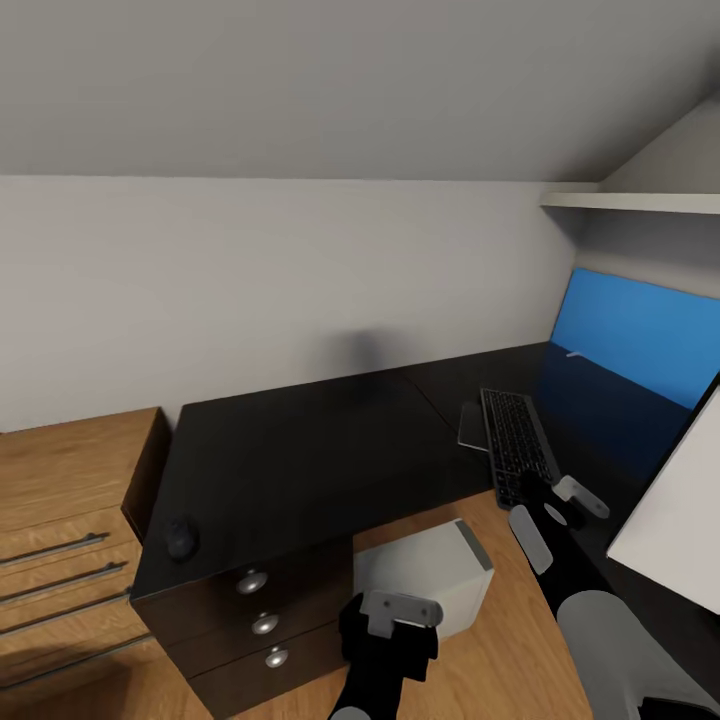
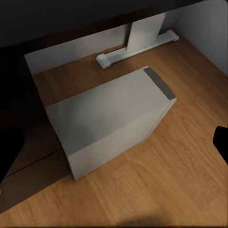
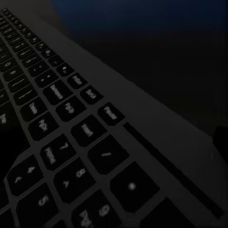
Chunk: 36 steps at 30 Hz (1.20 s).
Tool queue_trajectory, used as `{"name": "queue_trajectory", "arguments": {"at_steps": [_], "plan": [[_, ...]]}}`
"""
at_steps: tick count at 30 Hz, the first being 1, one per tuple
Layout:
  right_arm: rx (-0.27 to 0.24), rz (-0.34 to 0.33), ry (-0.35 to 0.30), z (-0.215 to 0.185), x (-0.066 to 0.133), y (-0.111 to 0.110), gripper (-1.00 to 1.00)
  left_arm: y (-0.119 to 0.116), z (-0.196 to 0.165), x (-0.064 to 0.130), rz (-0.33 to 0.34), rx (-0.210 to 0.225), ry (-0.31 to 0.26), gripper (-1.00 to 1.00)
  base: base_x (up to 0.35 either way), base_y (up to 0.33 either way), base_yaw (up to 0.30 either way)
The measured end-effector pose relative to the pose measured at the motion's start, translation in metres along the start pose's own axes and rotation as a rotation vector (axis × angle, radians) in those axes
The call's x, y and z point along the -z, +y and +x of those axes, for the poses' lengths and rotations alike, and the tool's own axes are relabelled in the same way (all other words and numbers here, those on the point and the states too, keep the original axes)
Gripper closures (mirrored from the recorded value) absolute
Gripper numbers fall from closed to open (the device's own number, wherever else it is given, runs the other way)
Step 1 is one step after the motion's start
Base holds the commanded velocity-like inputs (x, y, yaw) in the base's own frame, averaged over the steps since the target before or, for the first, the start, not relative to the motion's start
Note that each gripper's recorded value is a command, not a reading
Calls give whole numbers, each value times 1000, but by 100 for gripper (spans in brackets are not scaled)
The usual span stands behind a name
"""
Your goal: In the bedroom, organize the workspace by keeping the computer under the desk, ensuring the monitor is on the desk, placing the keyboard on the desk next to the monitor, placing the mouse on the desk next to the keyboard, moving the folder from the swivel chair onto the desk next to the mouse, stacking the notebook on top of the folder with the pen on top of the notebook, and positioning the swivel chair next to the desk.
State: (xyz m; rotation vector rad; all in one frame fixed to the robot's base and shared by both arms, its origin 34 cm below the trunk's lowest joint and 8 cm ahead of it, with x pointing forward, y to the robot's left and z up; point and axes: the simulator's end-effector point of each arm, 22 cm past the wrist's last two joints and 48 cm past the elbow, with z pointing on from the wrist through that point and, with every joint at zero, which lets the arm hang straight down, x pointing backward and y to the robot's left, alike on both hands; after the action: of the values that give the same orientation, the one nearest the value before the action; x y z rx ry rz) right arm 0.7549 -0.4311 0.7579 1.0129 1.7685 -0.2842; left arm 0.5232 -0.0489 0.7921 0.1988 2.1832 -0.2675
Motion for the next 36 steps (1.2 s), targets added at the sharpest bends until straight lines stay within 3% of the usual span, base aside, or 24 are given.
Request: {"name": "queue_trajectory", "arguments": {"at_steps": [36], "plan": [[5,4,-5,-1,0,-2,-100,-9,7,1,16,-21,11,-100,-18,59,0]]}}
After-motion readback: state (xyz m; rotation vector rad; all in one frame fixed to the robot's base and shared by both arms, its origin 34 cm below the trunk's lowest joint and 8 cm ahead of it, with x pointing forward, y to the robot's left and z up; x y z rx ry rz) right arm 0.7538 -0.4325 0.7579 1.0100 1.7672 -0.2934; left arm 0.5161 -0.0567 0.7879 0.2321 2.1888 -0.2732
